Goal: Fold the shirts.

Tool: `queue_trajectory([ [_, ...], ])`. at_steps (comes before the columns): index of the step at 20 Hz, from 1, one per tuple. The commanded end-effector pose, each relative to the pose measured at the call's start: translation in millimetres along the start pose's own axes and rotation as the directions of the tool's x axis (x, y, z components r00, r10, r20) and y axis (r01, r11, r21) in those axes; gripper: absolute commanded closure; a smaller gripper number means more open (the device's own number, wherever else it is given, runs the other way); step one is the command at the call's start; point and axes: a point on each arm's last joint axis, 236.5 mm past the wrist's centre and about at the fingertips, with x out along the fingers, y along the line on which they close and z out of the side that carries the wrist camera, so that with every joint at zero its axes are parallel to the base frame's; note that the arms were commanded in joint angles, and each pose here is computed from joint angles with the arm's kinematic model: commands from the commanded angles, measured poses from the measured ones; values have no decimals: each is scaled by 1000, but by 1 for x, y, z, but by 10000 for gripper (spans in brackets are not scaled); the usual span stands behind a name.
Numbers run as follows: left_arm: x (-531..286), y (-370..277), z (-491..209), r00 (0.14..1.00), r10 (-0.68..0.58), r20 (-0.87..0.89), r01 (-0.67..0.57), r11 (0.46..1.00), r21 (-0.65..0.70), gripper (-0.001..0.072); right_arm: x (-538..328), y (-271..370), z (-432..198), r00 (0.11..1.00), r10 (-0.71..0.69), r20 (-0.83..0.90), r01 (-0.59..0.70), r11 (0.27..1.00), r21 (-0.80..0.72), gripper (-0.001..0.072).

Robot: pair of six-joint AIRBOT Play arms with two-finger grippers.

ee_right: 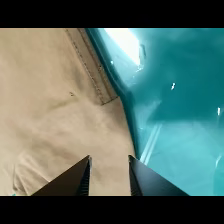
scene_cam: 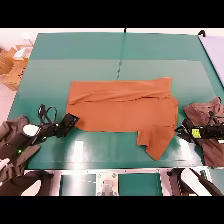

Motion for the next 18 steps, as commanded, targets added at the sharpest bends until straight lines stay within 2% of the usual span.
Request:
queue_trajectory([
  [1,7,-7,-6,999,-47,-28,45,997,-64,-2,0,4,3,1000,16,12,-16,1000,8,340],
  [2,7,-9,-4,998,-55,-17,54,997,-63,127,0,4,3,1000,17,14,-17,1000,8,341],
  [3,7,-8,-2,999,-53,-12,52,998,-46,369,1,3,3,1000,16,14,-16,1000,8,341],
  [5,8,-7,-1,999,-49,-5,49,999,-6,682,1,3,3,1000,16,13,-16,1000,8,344],
  [11,7,-6,7,999,-44,29,43,999,7,686,5,-11,-26,994,-29,-101,29,1000,4,339],
  [13,8,-7,4,999,-46,15,46,999,12,686,20,-21,-49,986,-30,-163,37,998,42,287],
  [16,8,-7,1,999,-49,2,49,999,11,686,44,-21,-76,978,38,-207,-12,992,126,288],
  [18,8,-7,1,999,-49,0,49,999,12,686,52,-14,-71,982,87,-165,-67,990,123,289],
])
